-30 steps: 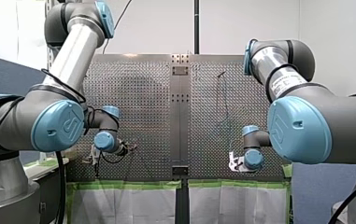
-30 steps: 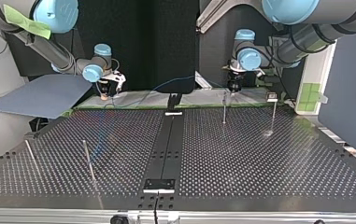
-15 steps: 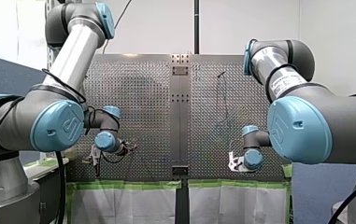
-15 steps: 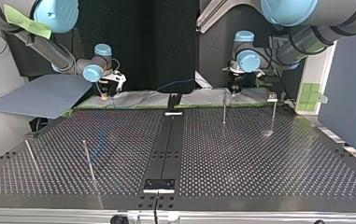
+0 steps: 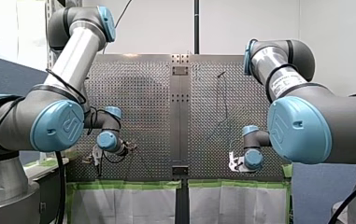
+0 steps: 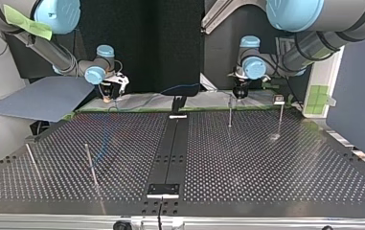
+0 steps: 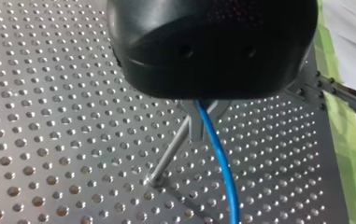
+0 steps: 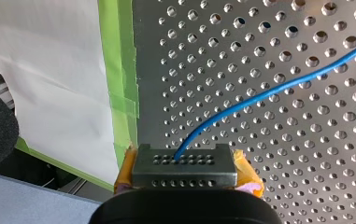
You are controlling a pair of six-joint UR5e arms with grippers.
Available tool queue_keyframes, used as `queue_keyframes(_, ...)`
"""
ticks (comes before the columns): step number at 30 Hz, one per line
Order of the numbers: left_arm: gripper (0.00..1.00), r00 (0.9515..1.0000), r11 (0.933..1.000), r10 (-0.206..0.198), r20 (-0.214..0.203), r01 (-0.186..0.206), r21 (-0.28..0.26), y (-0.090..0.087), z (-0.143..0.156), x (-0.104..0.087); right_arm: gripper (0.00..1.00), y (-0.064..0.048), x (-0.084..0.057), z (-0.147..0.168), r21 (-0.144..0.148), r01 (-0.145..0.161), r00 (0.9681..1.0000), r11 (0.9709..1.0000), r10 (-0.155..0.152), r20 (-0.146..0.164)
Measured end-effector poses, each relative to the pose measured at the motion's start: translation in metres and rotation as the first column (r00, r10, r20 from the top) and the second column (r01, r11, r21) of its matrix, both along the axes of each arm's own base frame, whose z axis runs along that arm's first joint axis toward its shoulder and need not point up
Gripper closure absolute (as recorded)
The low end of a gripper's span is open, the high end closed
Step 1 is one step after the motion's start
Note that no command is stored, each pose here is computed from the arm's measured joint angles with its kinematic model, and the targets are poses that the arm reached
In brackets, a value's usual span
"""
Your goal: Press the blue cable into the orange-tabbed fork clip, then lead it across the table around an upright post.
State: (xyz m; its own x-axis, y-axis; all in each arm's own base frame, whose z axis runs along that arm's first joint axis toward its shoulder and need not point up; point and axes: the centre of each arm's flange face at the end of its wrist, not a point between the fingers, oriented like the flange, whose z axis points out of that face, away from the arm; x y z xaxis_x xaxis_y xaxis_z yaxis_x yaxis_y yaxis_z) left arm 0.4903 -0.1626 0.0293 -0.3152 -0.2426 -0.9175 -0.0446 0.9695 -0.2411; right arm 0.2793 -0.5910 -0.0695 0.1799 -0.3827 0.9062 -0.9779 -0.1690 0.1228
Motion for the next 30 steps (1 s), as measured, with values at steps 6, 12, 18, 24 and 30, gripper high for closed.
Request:
queue_keyframes(6,0.99,1.0,0.9999,0.004,0.005,-0.004,-0.012,0.003,0.001,0.004,1.0,-0.001,-0.001,0.0,0.0,0.002,1.0,1.0,-0.002,0.0)
queue_keyframes(12,0.99,1.0,0.9998,0.005,0.009,-0.004,-0.017,0.005,0.003,0.008,1.0,-0.004,-0.005,0.001,-0.003,0.012,0.9999,0.9999,-0.012,0.005)
queue_keyframes(18,0.99,0.9999,0.9998,0.011,0.01,-0.011,-0.018,0.009,0.003,0.01,1.0,-0.009,-0.01,0.003,-0.007,0.022,0.9997,0.9997,-0.022,0.011)
queue_keyframes(24,0.99,0.9998,0.9997,0.016,0.015,-0.015,-0.019,0.011,0.004,0.013,1.0,-0.021,-0.018,0.008,-0.012,0.038,0.9992,0.9992,-0.038,0.015)
queue_keyframes(30,0.99,0.9995,0.9996,0.02,0.024,-0.019,-0.02,0.013,0.006,0.018,1.0,-0.024,-0.02,0.01,-0.011,0.041,0.9991,0.9991,-0.041,0.014)
